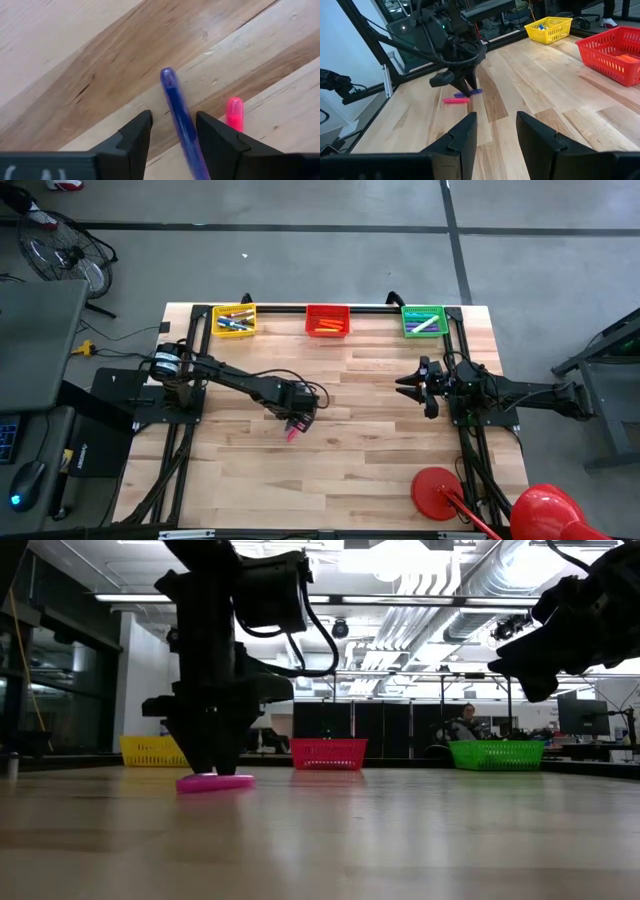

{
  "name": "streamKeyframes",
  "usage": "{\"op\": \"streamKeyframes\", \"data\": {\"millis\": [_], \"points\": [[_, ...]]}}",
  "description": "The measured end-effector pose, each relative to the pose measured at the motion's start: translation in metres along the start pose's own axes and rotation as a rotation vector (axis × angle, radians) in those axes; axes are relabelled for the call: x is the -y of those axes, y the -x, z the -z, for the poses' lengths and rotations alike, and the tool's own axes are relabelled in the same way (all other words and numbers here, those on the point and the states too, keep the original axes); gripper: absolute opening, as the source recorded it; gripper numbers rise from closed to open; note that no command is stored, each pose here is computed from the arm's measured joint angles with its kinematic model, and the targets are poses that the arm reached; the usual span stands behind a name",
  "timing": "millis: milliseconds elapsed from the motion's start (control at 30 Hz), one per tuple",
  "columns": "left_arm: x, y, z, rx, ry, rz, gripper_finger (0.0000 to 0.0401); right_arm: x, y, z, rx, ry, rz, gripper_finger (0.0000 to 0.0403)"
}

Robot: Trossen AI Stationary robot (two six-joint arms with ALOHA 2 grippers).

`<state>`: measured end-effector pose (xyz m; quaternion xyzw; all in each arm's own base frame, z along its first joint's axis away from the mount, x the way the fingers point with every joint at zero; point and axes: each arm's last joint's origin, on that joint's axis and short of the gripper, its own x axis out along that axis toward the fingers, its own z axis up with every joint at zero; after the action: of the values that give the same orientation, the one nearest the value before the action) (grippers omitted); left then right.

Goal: Pick & Place Markers
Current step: Put the violet pen into the red bin

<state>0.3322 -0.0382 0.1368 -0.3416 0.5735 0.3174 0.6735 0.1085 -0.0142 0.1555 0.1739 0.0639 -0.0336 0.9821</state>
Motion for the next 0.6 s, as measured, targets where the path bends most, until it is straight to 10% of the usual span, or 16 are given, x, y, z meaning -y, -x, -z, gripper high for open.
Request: {"op": "streamKeyframes", "data": {"millis": [600], "points": [[0.012,-0.006,0.008,-0.063,0.13,-0.045,0.0142,0.0,0.0,0.0,0.003,0.0,-0.001,0.0126]]}}
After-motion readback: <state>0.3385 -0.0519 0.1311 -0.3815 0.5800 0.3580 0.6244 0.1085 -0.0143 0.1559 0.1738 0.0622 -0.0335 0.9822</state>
